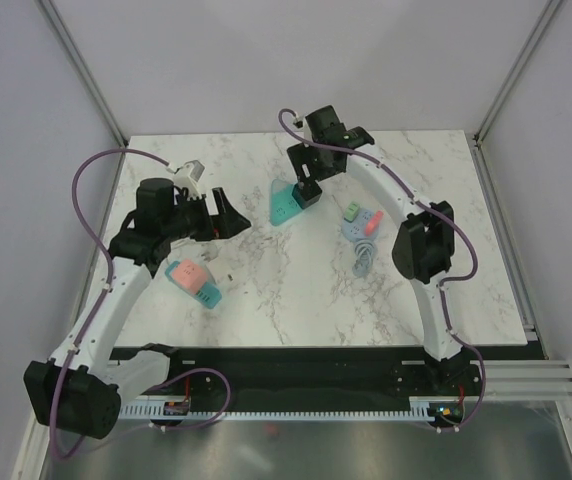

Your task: Insert the plug

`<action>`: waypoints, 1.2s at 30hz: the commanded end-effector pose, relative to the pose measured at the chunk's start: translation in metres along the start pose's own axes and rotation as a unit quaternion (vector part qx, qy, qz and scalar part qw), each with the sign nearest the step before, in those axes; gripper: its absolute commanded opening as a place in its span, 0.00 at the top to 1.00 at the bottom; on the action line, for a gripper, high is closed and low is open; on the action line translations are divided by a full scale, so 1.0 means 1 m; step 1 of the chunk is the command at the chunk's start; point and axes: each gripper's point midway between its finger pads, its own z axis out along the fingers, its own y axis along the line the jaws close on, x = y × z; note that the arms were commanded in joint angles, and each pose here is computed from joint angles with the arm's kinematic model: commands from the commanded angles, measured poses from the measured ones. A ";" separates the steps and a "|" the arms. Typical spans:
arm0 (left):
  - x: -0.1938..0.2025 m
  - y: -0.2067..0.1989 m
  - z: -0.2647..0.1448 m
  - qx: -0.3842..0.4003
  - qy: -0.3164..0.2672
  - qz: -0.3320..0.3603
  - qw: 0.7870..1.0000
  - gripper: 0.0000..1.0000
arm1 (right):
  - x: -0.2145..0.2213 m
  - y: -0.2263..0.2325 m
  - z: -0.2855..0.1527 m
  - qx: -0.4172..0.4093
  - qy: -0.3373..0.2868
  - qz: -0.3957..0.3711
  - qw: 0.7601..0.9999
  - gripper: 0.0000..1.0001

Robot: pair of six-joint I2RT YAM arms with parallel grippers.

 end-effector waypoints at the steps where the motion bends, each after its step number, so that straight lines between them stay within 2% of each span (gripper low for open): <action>1: -0.013 0.000 -0.003 -0.015 -0.014 0.001 1.000 0.00 | -0.027 0.005 -0.042 -0.009 -0.054 0.001 0.999 0.18; 2: -0.013 0.003 -0.001 -0.020 -0.013 0.001 1.000 0.02 | -0.027 0.008 -0.041 -0.021 -0.055 0.002 0.998 0.28; 4: -0.007 0.011 0.003 -0.032 0.001 0.002 0.999 0.05 | -0.018 0.009 -0.033 -0.020 -0.044 0.006 0.999 0.41; 5: -0.004 0.013 0.005 -0.036 0.008 0.004 0.999 0.10 | -0.017 0.011 -0.028 -0.026 -0.043 0.006 0.999 0.51; 6: -0.002 0.016 0.005 -0.038 0.014 0.012 0.999 0.13 | -0.011 0.012 -0.023 -0.029 -0.037 0.006 0.999 0.55; 10: 0.021 0.045 0.011 -0.094 0.060 0.020 0.994 0.20 | -0.004 0.018 -0.004 -0.045 -0.034 0.010 0.998 0.61; 13: 0.027 0.062 0.012 -0.131 0.081 0.036 0.987 0.24 | 0.001 0.019 0.007 -0.049 -0.028 0.007 0.998 0.62; 16: 0.036 0.079 0.013 -0.170 0.101 0.045 0.979 0.33 | 0.005 0.020 0.018 -0.050 -0.023 0.001 0.998 0.64; 20: 0.048 0.097 0.017 -0.213 0.139 0.049 0.966 0.34 | -0.004 0.017 0.014 -0.047 -0.034 -0.002 0.998 0.64; 24: 0.055 0.112 0.018 -0.258 0.166 0.062 0.950 0.30 | -0.017 0.023 -0.010 -0.058 -0.057 0.016 0.997 0.64; 28: 0.056 0.118 0.021 -0.293 0.179 0.060 0.937 0.27 | -0.031 0.031 -0.053 -0.068 -0.099 0.022 0.993 0.54; 30: 0.047 0.119 0.022 -0.313 0.164 0.055 0.934 0.26 | -0.023 0.033 -0.061 -0.069 -0.099 0.028 0.992 0.50; 31: 0.047 0.119 0.023 -0.320 0.165 0.054 0.932 0.26 | -0.031 0.033 -0.081 -0.071 -0.122 0.030 0.990 0.42; 32: 0.038 0.116 0.025 -0.320 0.155 0.046 0.934 0.26 | -0.019 0.032 -0.081 -0.071 -0.112 0.032 0.991 0.39; 33: 0.037 0.113 0.027 -0.320 0.154 0.044 0.934 0.28 | -0.022 0.032 -0.099 -0.073 -0.129 0.037 0.988 0.34; 36: 0.042 0.111 0.028 -0.334 0.172 0.038 0.926 0.30 | -0.008 0.035 -0.109 -0.083 -0.135 0.040 0.987 0.30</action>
